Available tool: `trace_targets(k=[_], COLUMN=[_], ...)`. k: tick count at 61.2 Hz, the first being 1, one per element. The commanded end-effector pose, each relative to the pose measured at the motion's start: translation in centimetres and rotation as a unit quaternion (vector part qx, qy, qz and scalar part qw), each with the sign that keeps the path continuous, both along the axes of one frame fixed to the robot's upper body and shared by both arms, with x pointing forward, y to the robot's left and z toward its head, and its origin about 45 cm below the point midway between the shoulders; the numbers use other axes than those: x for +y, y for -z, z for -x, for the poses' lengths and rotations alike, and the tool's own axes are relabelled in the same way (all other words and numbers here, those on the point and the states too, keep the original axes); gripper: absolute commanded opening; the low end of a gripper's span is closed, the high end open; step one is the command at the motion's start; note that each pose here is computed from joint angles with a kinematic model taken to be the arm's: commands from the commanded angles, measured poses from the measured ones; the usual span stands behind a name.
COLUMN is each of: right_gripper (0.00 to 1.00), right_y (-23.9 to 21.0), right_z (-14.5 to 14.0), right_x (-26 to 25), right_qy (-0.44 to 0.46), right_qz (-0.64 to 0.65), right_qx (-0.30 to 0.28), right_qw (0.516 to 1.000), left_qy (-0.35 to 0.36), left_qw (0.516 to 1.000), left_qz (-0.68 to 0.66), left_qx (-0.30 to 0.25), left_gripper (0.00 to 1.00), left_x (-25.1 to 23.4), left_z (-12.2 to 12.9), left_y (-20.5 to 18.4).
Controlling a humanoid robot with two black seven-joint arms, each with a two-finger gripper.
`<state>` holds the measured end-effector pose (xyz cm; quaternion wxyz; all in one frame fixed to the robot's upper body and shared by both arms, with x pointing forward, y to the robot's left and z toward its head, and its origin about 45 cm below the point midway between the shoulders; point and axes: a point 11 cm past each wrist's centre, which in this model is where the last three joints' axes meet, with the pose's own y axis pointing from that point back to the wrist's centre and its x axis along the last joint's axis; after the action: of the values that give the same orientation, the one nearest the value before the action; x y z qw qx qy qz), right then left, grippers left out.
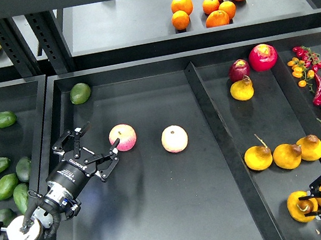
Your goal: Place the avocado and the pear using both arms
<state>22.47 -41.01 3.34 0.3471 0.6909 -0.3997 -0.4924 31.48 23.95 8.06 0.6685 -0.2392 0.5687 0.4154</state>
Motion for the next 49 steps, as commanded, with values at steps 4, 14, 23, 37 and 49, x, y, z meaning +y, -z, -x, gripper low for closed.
trace_targets(k=[4,14,23,37,49], right_gripper=[0.72,0.96,0.99,0.99,0.99], right_y=[-0.2,-0.6,-1.3,-5.4,-9.6], right_z=[-0.3,-0.8,-1.3,-5.5,-10.3], right_x=[0.1,0.1,0.4,1.4,2.8], right_qy=[-0.002,-0.002,-0.001,0.018,0.060], right_qz=[0.000,-0.002,-0.013,-0.055,-0.118], right_qx=[-0.003,-0.010,-0.019,-0.076,-0.147], right_qw=[1.000,1.000,1.000,0.995,0.980], left_qy=[0.001,0.002,0.003,0.004,0.003], left_qw=[1.000,1.000,1.000,1.000,1.000], left_qz=[0.001,0.001,0.000,0.000,0.001], left_qx=[-0.001,-0.001,-0.001,-0.001,-0.002], left_gripper=[0.87,0.87,0.87,0.87,0.87], left_x=[-0.1,-0.1,-0.2,-0.2,-0.2], left_z=[0.0,0.0,0.0,0.0,0.0], left_y=[-0.1,-0.1,0.0,-0.1,-0.1])
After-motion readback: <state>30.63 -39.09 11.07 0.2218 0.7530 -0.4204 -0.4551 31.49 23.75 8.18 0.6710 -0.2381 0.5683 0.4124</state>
